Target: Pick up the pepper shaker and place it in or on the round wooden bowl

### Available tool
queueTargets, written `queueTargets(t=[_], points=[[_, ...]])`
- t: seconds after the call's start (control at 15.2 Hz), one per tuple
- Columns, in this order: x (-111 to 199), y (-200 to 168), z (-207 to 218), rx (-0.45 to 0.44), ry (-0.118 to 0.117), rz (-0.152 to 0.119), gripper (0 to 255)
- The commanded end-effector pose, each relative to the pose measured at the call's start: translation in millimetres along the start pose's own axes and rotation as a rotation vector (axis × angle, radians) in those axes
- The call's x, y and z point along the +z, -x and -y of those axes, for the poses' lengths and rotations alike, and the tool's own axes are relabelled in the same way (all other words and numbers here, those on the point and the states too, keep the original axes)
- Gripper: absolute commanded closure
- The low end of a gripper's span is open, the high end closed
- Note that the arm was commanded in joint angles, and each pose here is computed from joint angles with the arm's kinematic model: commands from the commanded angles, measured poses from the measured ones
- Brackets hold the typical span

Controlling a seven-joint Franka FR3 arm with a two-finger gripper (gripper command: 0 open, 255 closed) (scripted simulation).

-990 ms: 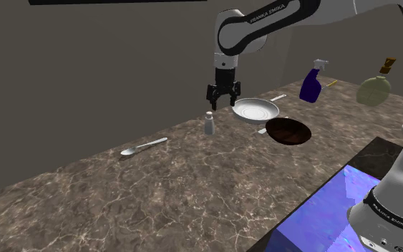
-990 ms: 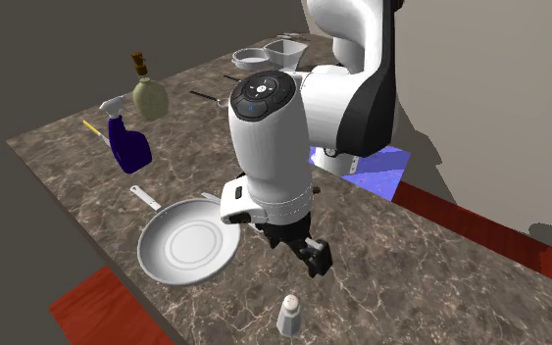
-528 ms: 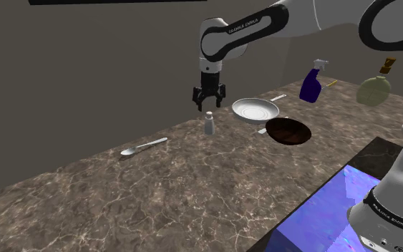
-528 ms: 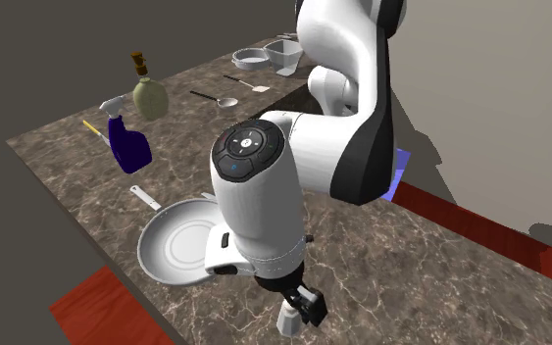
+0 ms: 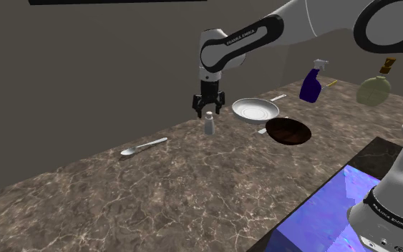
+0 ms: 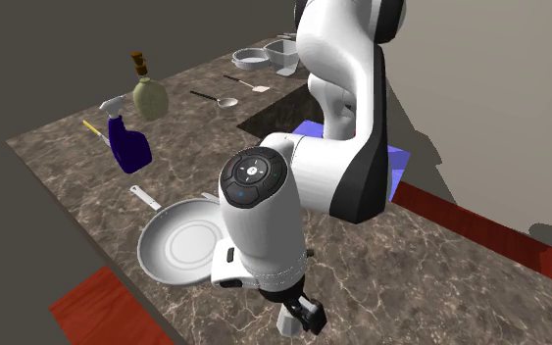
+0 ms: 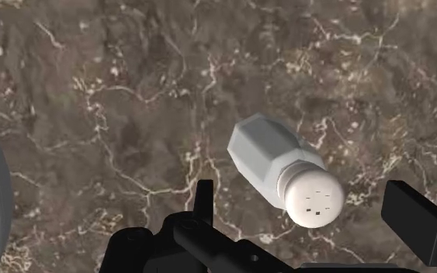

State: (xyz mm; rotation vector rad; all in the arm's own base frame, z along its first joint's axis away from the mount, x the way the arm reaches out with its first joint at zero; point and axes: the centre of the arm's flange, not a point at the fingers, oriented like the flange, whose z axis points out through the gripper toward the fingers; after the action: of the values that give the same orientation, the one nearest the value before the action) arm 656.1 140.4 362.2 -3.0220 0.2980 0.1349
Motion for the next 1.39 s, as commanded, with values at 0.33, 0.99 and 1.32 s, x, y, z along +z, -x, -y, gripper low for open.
queueTargets(t=[0.33, 0.99, 1.32], points=[[1, 0, 0, 0.000, 0.000, 0.000, 255], [-4, 0, 1, 0.000, 0.000, 0.000, 255], [-30, 3, 3, 0.000, 0.000, 0.000, 255]])
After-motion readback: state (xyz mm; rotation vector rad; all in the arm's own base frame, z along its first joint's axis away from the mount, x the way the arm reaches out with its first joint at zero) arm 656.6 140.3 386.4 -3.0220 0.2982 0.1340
